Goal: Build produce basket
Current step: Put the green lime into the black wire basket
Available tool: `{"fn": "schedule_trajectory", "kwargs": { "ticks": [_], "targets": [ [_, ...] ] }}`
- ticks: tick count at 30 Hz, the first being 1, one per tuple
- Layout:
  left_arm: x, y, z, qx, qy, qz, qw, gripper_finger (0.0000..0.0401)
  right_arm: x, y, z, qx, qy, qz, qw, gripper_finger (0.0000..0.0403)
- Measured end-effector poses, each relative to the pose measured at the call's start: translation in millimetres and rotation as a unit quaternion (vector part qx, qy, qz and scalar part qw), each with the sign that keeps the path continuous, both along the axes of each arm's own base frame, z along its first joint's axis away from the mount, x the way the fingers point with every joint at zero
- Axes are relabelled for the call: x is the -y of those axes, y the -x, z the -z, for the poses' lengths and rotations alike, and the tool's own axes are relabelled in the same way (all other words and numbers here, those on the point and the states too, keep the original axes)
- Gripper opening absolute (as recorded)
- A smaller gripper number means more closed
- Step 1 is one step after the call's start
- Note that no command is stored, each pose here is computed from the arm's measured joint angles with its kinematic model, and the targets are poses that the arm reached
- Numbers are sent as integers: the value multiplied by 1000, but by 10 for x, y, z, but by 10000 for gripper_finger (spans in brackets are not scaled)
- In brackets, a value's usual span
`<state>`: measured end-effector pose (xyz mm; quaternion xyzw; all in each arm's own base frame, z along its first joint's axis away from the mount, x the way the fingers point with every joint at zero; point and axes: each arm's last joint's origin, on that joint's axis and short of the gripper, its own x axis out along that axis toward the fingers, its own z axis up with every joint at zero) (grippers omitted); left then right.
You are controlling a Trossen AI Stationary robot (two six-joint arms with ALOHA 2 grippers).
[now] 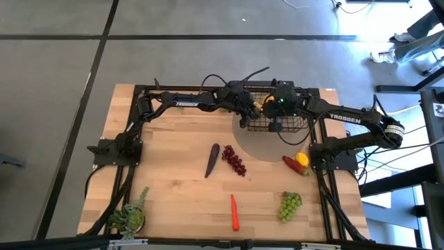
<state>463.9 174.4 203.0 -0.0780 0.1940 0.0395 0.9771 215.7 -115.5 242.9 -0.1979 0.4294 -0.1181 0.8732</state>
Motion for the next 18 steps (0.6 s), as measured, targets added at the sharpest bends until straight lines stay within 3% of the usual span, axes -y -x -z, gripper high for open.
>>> {"fn": "schedule_trajectory", "kwargs": {
  "ticks": [10,18],
  "targets": [
    [7,0,1,-1,0,5,1000,178,-17,-5,4,10,-25,-26,999,77],
    [7,2,7,-4,-1,4,1000,178,-9,-21,33,5,-28,-26,999,30]
  ]
}}
